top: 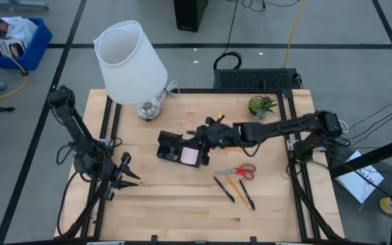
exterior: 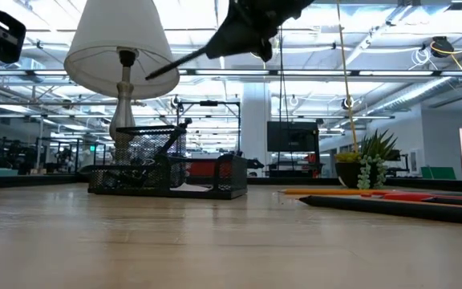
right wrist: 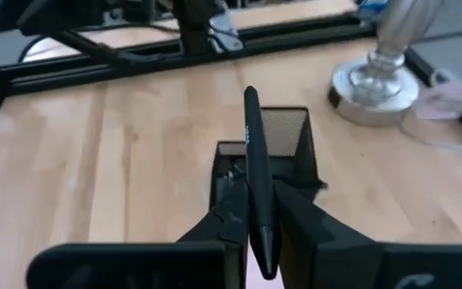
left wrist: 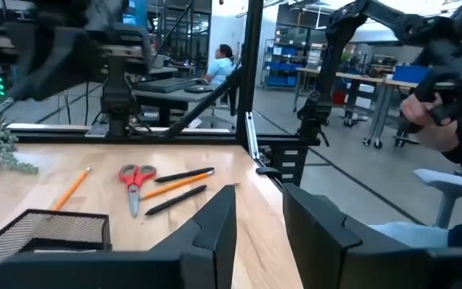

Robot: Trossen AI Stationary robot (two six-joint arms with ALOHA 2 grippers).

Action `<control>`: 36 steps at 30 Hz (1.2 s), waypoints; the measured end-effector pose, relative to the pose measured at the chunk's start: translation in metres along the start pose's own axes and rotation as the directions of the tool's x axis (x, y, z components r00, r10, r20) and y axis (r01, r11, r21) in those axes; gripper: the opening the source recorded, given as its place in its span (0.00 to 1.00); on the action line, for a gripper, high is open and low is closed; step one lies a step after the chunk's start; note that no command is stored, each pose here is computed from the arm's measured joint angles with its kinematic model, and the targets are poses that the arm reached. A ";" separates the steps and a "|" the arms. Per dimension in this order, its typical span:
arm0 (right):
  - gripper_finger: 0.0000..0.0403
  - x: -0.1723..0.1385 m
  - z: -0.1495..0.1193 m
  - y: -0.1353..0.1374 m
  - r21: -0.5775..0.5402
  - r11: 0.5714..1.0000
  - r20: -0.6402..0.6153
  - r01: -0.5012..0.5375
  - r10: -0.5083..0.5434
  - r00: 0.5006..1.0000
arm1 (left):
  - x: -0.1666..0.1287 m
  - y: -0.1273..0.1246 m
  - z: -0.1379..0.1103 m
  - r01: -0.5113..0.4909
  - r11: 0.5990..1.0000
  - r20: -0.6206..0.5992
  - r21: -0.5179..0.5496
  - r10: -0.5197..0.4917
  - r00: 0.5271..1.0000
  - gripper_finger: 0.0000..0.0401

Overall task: Pick and place office supplies into organizer
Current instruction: Put the black pen into the black desk organizer, then put the red scissors into the black desk organizer

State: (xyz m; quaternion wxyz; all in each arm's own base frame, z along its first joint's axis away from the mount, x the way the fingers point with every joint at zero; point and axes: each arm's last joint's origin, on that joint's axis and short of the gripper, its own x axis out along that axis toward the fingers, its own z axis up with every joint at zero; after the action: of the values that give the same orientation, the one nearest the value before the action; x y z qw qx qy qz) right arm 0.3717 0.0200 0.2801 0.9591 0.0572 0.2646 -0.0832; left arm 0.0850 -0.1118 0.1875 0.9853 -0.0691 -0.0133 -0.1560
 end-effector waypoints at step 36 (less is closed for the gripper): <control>0.39 0.068 0.018 -0.034 -0.074 0.997 -0.178 0.001 -0.015 0.984 | -0.003 0.003 -0.006 0.029 1.000 -0.023 0.008 -0.029 0.999 0.27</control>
State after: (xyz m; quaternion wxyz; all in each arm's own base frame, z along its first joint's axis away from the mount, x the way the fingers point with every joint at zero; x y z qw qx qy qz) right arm 0.4318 -0.0244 0.2577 0.9326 0.0280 0.3525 -0.0718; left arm 0.0829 -0.1093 0.1811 0.9833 -0.0627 -0.0036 -0.1710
